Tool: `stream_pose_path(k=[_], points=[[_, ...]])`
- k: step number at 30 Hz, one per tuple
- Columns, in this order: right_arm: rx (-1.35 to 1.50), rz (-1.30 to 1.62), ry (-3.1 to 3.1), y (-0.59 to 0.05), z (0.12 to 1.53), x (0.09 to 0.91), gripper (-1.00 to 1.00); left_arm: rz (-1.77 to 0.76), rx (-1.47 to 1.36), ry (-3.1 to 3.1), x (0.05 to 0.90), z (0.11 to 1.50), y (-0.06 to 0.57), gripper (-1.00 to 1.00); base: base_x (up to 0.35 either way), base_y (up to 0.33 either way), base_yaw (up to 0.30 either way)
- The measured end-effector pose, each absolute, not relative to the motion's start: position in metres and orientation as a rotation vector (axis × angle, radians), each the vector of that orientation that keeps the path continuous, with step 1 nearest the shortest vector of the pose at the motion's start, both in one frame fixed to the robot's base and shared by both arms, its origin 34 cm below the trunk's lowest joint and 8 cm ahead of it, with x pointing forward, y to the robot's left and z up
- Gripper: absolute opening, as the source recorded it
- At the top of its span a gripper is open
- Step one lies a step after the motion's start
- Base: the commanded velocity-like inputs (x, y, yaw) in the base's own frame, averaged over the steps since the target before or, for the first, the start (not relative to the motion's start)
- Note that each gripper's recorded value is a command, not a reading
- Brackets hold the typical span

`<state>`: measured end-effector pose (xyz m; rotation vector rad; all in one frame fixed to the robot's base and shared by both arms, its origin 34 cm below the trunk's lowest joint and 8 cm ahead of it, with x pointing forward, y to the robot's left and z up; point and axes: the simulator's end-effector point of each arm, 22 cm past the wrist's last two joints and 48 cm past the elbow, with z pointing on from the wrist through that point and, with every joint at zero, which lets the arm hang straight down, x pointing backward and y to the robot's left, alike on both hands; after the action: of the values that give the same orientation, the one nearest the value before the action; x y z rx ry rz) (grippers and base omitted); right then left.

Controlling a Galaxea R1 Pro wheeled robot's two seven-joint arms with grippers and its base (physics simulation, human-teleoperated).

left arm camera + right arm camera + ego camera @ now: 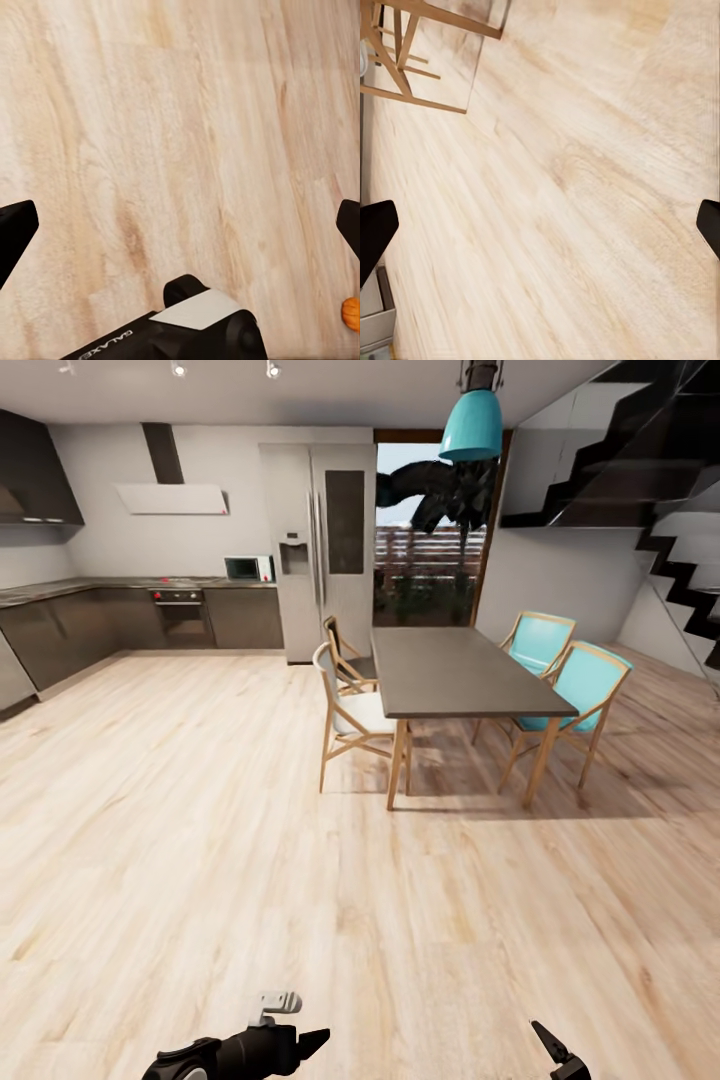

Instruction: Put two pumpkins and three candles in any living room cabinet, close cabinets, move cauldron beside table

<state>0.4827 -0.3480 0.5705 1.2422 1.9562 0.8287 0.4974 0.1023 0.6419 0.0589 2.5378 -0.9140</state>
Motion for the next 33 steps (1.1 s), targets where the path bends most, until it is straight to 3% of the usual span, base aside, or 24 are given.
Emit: stream_pose_path(k=[33], points=[[1.252,0.828,1.966,-0.347,0.5651,0.4773,1.0,-0.919,0.049,2.554,0.4937,0.6353,0.1021,1.0,0.0,0.0,-0.26]])
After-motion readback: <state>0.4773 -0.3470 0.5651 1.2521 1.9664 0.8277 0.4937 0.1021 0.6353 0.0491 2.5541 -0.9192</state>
